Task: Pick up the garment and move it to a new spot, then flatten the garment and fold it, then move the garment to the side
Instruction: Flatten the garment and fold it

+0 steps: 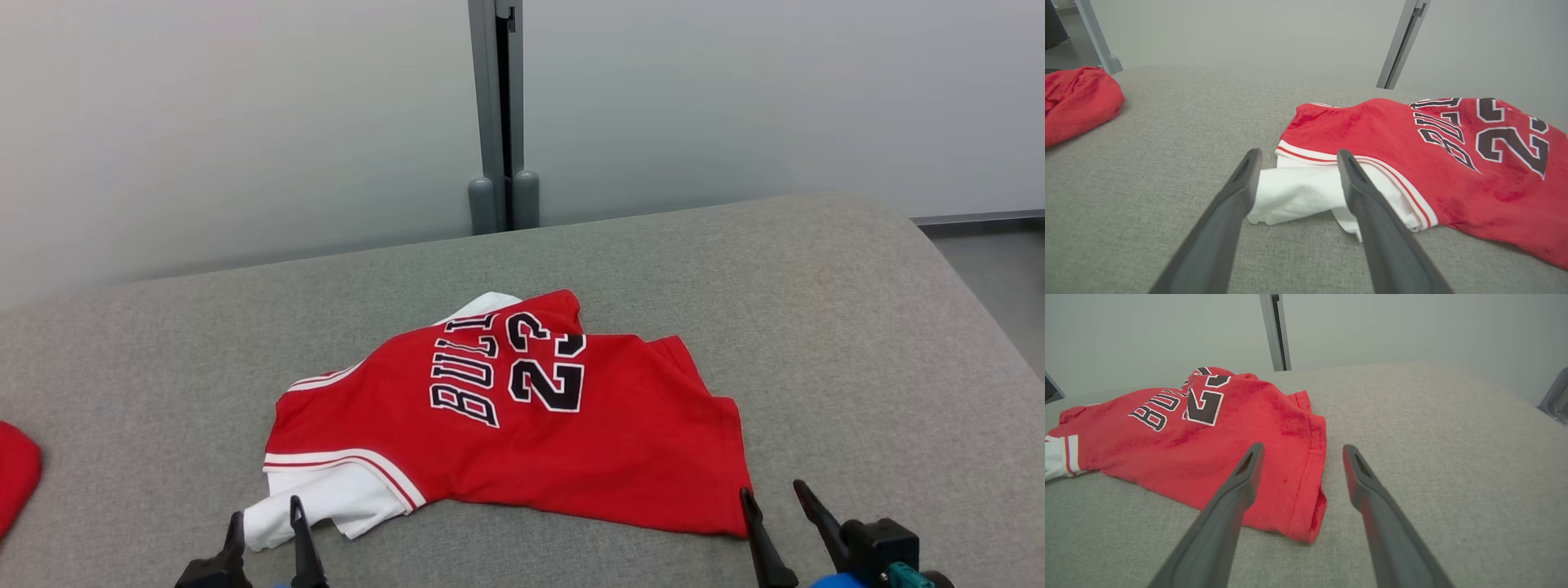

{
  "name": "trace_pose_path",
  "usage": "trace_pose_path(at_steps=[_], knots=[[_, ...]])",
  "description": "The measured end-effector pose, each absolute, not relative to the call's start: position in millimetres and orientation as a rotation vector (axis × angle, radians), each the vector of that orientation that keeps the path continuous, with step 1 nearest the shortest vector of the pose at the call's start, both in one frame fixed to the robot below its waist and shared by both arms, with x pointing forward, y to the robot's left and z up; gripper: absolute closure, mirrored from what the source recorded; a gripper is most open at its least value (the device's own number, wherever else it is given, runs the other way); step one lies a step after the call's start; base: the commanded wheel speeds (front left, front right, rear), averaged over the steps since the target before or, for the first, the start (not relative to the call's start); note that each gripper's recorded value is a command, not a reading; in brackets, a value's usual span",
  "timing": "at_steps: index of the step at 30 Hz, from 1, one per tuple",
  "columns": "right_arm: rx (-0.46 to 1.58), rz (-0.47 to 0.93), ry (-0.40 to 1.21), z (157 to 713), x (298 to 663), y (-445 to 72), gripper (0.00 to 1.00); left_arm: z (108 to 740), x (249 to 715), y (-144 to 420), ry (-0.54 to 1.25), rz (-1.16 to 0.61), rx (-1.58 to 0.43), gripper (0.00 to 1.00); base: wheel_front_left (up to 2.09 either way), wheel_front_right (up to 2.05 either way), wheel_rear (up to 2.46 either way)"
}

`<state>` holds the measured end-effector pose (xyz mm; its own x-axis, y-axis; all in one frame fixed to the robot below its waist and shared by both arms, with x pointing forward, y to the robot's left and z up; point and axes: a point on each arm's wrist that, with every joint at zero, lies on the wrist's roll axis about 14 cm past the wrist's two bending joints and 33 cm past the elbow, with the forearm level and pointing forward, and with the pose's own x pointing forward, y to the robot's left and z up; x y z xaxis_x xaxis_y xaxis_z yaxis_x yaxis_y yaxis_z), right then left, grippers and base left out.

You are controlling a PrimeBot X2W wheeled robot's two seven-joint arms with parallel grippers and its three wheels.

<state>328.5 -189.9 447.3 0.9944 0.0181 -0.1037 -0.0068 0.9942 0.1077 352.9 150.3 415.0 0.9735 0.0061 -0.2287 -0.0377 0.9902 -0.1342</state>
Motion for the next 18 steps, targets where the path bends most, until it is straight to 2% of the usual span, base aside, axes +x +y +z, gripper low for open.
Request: trace_pose_path(at_steps=[9, 16, 17, 18], knots=[[0.118, 0.057, 0.323, 385, 314, -173, 0.00, 405, 344, 149, 0.262, 0.020, -0.145, 0.00, 0.00, 0.00, 0.00], [0.103, 0.083, 0.349, 380, 321, -168, 0.00, 398, 339, 155, 0.284, 0.043, -0.151, 0.00, 0.00, 0.00, 0.00], [0.095, 0.086, 0.351, 379, 322, -168, 0.29, 397, 338, 156, 0.287, 0.047, -0.156, 0.00, 0.00, 0.00, 0.00], [0.091, 0.085, 0.358, 378, 322, -168, 0.62, 396, 338, 156, 0.290, 0.048, -0.157, 0.00, 0.00, 0.00, 0.00]])
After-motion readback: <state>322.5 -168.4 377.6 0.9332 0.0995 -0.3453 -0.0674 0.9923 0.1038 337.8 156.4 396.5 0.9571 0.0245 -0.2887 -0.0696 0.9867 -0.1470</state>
